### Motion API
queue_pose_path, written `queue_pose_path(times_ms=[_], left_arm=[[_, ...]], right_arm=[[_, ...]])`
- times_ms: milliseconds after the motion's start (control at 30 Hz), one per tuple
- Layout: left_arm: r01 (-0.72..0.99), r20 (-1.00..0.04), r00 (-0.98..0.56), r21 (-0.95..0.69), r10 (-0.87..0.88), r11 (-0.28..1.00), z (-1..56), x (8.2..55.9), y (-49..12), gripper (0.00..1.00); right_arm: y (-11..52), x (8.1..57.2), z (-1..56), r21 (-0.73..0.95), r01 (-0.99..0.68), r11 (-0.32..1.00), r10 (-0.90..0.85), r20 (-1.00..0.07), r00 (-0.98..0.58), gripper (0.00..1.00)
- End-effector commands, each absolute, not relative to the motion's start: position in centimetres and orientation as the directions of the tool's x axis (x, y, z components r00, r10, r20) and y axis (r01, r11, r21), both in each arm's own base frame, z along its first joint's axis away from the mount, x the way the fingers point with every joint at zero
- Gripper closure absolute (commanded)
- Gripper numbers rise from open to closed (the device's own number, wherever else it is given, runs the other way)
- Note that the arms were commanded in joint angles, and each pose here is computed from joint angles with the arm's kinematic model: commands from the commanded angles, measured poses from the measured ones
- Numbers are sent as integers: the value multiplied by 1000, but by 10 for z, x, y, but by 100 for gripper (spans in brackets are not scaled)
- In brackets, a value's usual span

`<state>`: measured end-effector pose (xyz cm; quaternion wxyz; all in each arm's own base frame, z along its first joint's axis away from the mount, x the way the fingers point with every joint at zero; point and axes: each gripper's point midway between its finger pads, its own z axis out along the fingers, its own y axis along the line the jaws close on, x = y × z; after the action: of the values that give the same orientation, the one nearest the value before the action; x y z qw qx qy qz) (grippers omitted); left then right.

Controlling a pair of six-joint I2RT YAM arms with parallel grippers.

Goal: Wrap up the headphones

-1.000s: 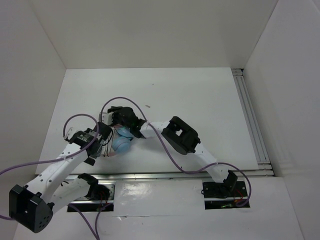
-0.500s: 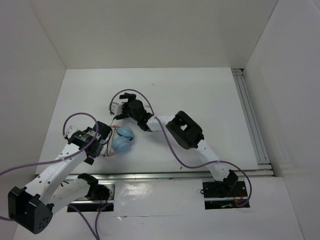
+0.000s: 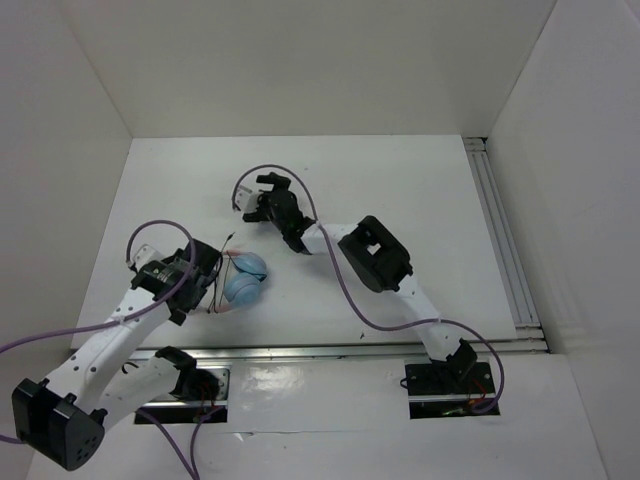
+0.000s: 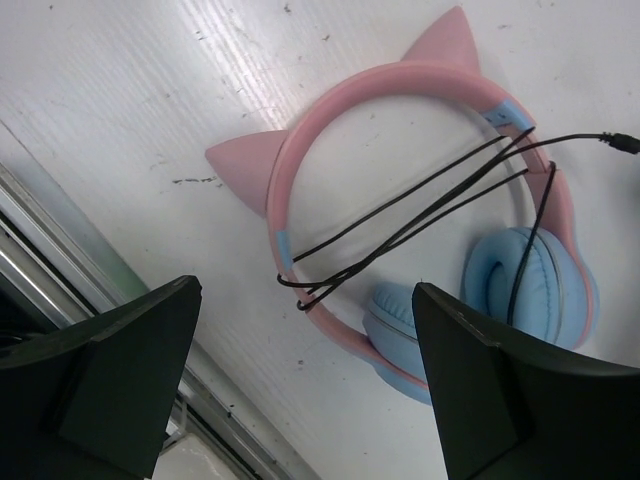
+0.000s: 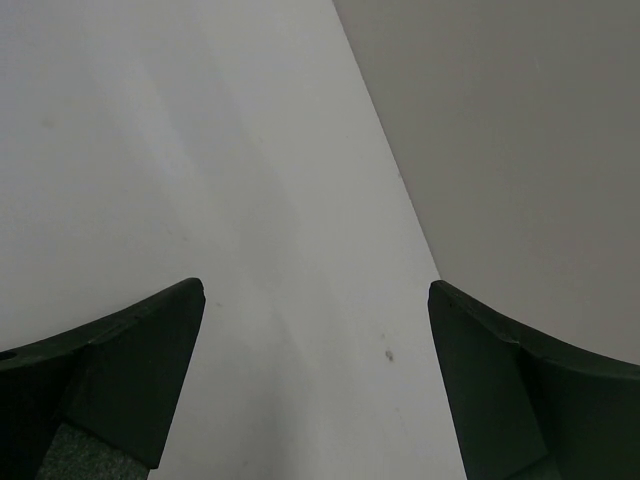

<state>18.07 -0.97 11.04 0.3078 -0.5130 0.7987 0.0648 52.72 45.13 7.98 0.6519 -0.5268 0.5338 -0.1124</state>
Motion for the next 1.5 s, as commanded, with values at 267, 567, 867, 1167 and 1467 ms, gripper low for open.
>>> queue_pose_path(times_ms=[267,567,867,1167,1467], left_arm=[[-748,-649,-305,-290,-697,597,185,222,-15,0],[-489,-782,-382,-281,-492,826,295,231,-19,0],[-179,-874,-325,-319,-362,931,361,191,-23,0],[100,-872,-337,-408,-355,907,357,131,-46,0],[57,-837,-417,-414,-355,909,310,114,-42,0]], right_arm=[[315,576,264,-601,-152,784,-553,-789,268,0],[259,458,409,-203,-115,972,-210,-976,-54,0],[175,238,417,168,-325,931,121,-980,-158,0],[97,142,394,378,-404,833,277,-917,-287,0],[43,105,386,425,-352,834,351,-901,-257,0]])
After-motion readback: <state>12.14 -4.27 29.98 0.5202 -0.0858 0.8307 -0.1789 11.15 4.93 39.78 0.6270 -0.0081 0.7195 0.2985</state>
